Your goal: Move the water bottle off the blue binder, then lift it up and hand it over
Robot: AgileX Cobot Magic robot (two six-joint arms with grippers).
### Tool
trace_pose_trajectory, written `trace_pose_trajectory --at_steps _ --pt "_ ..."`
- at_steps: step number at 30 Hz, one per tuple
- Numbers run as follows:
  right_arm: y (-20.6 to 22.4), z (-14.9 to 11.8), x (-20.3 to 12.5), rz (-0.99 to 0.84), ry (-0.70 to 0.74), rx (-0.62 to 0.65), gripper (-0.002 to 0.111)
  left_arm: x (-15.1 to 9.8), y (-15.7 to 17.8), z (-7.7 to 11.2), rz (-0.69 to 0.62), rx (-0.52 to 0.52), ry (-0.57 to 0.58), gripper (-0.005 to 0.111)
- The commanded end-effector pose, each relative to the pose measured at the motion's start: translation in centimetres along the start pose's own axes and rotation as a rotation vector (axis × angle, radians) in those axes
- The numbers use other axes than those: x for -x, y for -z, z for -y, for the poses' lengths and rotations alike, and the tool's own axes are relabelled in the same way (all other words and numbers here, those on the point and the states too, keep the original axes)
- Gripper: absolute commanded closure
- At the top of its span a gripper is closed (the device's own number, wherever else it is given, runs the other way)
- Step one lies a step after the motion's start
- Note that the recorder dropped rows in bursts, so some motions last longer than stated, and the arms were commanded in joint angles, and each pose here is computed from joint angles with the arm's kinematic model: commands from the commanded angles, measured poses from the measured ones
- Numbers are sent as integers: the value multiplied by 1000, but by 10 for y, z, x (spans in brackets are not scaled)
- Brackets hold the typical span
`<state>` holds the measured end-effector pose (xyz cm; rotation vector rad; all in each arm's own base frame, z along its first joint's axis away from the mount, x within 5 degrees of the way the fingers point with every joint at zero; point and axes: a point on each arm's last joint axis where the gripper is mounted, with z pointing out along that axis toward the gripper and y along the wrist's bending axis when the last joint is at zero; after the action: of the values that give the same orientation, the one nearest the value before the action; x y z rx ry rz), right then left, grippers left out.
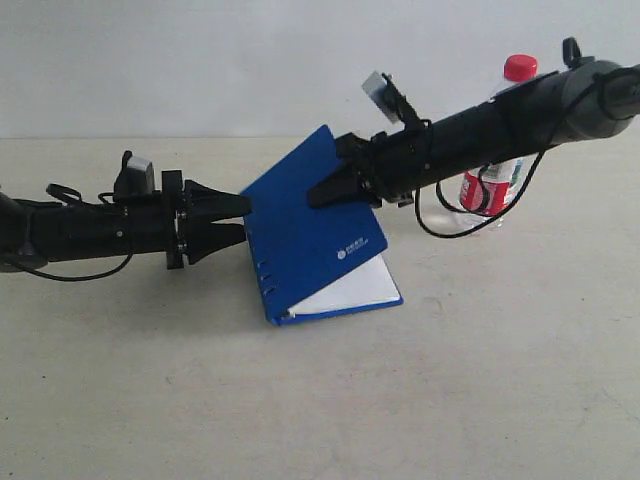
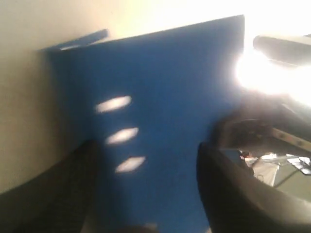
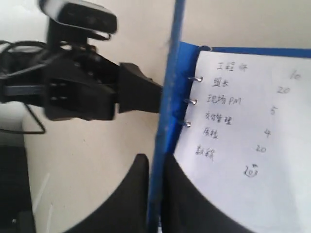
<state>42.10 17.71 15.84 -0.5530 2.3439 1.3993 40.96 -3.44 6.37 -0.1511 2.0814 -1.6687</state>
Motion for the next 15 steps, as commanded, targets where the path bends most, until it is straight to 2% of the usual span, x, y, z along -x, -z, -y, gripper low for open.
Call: trace_pose_trajectory --at_steps 1,8,11,15 --pt "15 -29 16 70 54 45 109 1 12 -18 19 95 30 51" --pt "15 -32 13 45 17 90 109 -5 1 -14 -14 74 34 51" --pt "15 -33 13 44 6 99 109 -14 -16 -8 -61 60 -22 51" --pt "15 -32 13 45 7 90 109 -18 -23 -6 -80 54 -23 51"
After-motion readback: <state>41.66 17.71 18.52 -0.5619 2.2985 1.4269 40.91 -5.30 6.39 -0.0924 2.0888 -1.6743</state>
